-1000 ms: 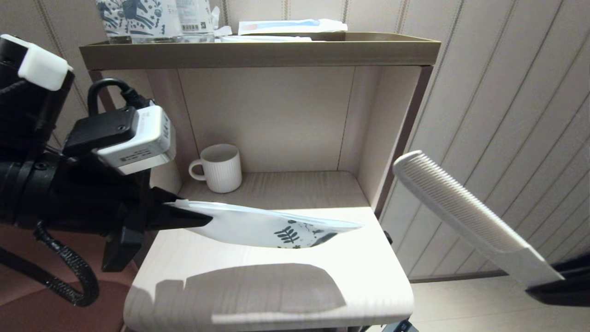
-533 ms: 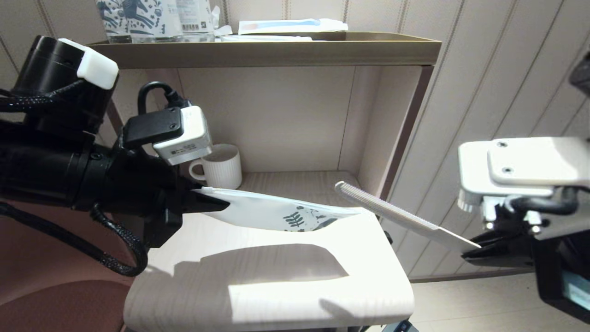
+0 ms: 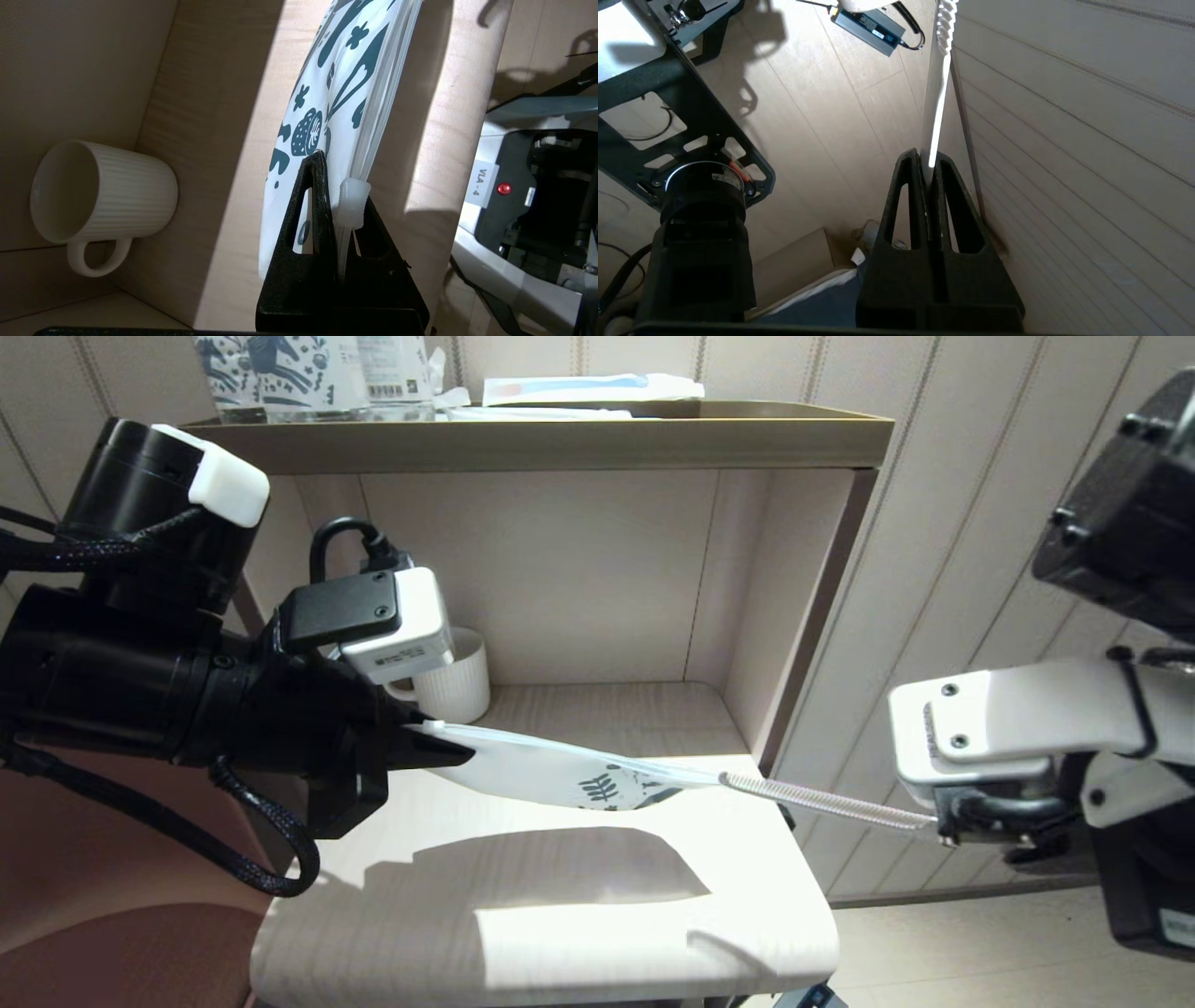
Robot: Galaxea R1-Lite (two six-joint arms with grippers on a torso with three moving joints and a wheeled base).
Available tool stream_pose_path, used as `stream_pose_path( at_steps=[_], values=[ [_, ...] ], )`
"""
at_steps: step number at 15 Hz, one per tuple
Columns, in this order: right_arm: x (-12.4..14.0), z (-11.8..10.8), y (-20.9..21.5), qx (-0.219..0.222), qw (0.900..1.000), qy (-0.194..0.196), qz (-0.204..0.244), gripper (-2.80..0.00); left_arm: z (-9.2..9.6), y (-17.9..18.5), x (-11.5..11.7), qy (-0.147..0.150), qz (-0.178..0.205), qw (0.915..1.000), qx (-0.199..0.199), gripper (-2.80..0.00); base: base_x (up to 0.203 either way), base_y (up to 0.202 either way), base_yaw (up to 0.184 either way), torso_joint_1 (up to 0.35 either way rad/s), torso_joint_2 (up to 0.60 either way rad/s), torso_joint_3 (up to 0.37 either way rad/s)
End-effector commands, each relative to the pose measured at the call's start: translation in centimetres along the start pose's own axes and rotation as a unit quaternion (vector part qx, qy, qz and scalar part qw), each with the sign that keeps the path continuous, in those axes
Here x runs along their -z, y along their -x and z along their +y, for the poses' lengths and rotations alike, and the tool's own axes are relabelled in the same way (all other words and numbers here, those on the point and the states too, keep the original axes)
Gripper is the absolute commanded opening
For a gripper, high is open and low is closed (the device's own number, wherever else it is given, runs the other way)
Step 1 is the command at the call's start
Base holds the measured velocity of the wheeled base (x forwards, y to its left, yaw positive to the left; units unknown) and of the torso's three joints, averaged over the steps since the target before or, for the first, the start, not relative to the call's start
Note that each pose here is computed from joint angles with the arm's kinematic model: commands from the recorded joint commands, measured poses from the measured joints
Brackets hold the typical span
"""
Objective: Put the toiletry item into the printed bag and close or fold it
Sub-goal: Place the comb into the storage bag
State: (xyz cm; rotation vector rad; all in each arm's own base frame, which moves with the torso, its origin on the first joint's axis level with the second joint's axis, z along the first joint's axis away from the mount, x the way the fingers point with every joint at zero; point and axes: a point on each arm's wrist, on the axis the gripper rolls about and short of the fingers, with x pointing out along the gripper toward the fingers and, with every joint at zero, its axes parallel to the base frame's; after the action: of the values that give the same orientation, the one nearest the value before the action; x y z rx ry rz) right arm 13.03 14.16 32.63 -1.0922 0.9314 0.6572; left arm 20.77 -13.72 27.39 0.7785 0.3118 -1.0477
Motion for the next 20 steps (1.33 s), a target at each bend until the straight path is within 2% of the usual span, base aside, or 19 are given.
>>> stream_pose_path(
  at_steps=[1, 5, 7, 10, 15, 20],
  values=[
    [-1.7, -0.2, -1.3, -0.010, 1.000, 0.012, 0.027, -2.80, -0.2, 0.0, -0.1, -0.004, -0.002, 1.0000, 0.004, -2.80, 0.000, 0.000, 0.000, 0.000, 0.00, 0.000],
    [-3.9, -0.2, -3.7, -0.021, 0.998, 0.021, 0.053, -2.80, -0.4, -0.2, -0.1, -0.005, -0.001, 0.9999, 0.010, -2.80, 0.000, 0.000, 0.000, 0.000, 0.00, 0.000],
    [-4.7, -0.5, -4.4, -0.015, 0.999, 0.015, 0.042, -2.80, -0.5, -0.3, -0.1, -0.006, -0.001, 0.9999, 0.012, -2.80, 0.000, 0.000, 0.000, 0.000, 0.00, 0.000],
    [-5.2, -0.4, -5.1, -0.018, 0.998, 0.018, 0.049, -2.80, -0.6, -0.5, -0.2, -0.008, -0.004, 0.9998, 0.016, -2.80, 0.000, 0.000, 0.000, 0.000, 0.00, 0.000],
    [-6.7, -0.8, -5.2, 0.008, 1.000, -0.003, -0.010, -2.80, -1.2, -0.6, -0.8, -0.015, -0.020, 0.9995, 0.022, -2.80, 0.000, 0.000, 0.000, 0.000, 0.00, 0.000],
    [-6.1, -1.0, -4.2, 0.053, 0.998, -0.018, -0.010, -2.80, -1.8, -0.9, -0.1, -0.010, -0.006, 0.9994, 0.032, -2.80, 0.000, 0.000, 0.000, 0.000, 0.00, 0.000]
  ],
)
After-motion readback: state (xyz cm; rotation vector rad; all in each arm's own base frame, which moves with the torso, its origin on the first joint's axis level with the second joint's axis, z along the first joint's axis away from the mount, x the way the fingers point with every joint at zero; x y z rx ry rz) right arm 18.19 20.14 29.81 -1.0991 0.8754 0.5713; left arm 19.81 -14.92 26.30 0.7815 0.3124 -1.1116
